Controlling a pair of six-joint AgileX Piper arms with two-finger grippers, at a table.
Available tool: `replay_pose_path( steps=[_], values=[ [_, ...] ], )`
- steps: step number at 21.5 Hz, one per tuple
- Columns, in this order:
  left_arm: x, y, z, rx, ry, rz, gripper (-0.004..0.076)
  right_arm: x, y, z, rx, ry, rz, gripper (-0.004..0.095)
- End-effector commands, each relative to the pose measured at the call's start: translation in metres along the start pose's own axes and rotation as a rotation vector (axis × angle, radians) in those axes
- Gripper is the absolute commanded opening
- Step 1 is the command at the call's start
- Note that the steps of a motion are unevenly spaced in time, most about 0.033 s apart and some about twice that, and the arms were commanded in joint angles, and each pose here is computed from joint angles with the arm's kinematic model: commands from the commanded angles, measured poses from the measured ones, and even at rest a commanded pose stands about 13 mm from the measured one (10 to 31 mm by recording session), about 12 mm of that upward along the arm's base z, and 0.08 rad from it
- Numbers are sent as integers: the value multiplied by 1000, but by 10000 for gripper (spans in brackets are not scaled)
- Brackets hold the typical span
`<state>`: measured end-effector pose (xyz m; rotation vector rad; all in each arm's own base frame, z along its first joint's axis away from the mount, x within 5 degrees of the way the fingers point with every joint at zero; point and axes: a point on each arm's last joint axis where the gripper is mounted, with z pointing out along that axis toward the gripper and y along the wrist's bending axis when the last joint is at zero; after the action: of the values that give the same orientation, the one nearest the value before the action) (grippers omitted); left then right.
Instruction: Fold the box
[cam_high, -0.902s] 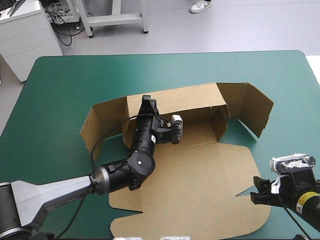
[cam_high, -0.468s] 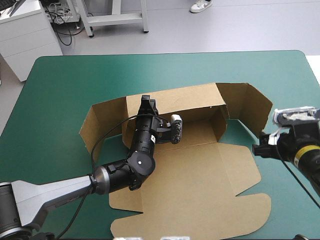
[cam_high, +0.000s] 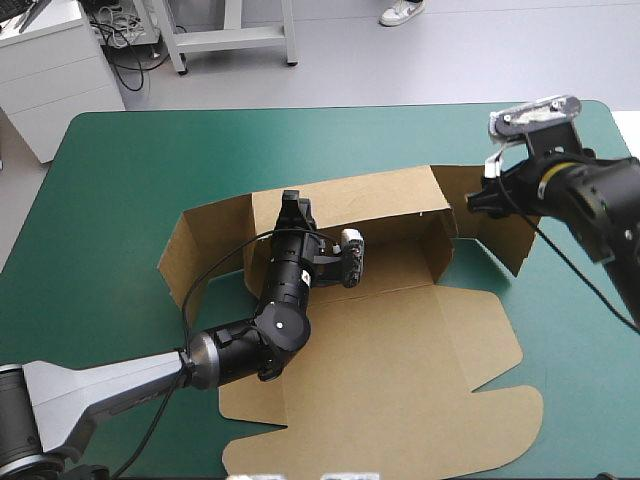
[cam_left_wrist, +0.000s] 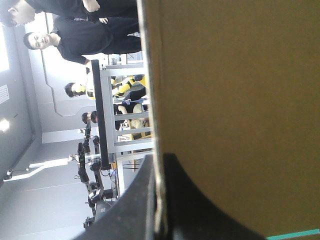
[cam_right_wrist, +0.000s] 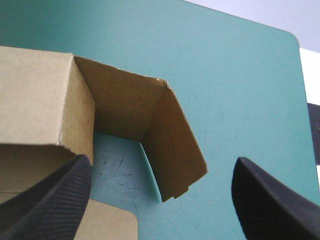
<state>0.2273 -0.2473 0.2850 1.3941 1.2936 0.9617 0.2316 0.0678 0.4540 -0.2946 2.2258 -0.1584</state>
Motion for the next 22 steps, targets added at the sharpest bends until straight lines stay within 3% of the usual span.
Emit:
replay_pose_path(
  steps=[1,2,4,9,15,19,22],
  values=[
    [0,26,-8,-126,-12,9,-32,-25,-27,20,-32,-12,34,701],
    [-1,25,-8,-122,-18,10,-32,-32,-38,44,-100,25,90,701],
    [-1,25,-8,-119,-24,10,-32,-37,-52,63,-128,44,144,701],
    [-3,24,-8,-104,-48,12,-32,-43,-79,112,-129,84,234,701],
    [-5,23,-8,-94,-66,15,-32,-43,-75,186,-218,207,243,701],
    [-5,23,-8,-93,-67,15,-32,-33,-71,189,-261,311,210,697],
    [-5,23,-8,-93,-67,13,-32,-34,-69,186,-282,308,215,693]
  ],
)
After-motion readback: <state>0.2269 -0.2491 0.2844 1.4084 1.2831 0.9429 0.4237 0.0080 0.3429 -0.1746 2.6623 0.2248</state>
